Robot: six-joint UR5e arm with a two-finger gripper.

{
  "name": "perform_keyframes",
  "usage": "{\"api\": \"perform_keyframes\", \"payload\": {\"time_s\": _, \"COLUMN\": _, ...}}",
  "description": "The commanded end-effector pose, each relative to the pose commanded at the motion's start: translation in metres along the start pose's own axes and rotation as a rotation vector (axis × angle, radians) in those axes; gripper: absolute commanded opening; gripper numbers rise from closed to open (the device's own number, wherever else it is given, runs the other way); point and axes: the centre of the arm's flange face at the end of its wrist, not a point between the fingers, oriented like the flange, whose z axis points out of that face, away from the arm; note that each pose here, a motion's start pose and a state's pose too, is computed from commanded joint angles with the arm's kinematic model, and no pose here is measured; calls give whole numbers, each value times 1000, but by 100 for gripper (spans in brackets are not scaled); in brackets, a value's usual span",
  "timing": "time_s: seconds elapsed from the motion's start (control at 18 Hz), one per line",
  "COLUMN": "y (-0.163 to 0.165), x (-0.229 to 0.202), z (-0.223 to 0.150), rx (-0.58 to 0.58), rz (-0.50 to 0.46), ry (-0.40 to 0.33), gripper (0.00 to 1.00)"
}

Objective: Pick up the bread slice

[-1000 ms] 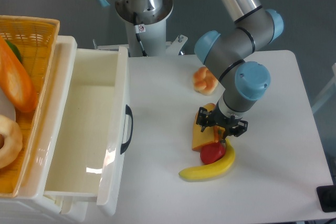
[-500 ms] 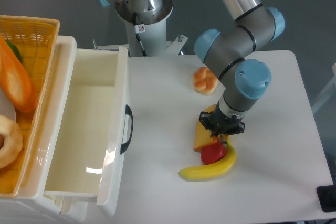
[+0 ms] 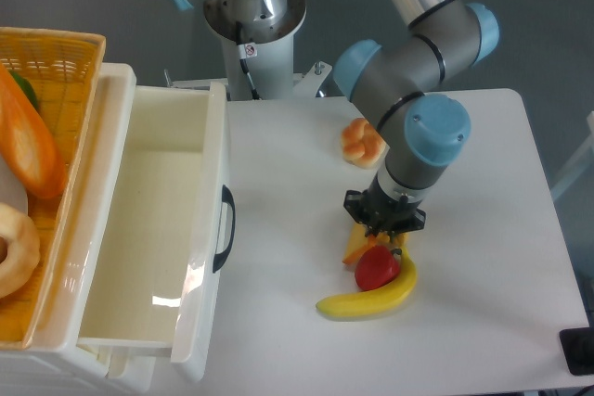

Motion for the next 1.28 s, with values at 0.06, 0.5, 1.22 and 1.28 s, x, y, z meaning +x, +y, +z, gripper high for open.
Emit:
{"api": "perform_keyframes", "payload": {"time_s": 0.06, "y": -3, "x": 8, "z": -7, "rx": 3, "rz": 11, "ry": -4, "gripper": 0}}
{"api": "perform_keyframes", "payload": {"time_s": 0.5, "y": -11, "x": 40, "z": -40, "rx": 26, "rz": 256, "ry": -38, "gripper": 0}}
{"api": "perform_keyframes", "payload": {"time_s": 1.22, "y": -6, "x": 24, "z": -75, "rx": -19, "rz": 428, "ry": -37, "gripper": 0}}
{"api": "perform_keyframes", "payload": {"time_s": 1.28, "y": -4, "x": 24, "z": -74, "rx": -29, "rz": 427, "ry": -38, "gripper": 0}}
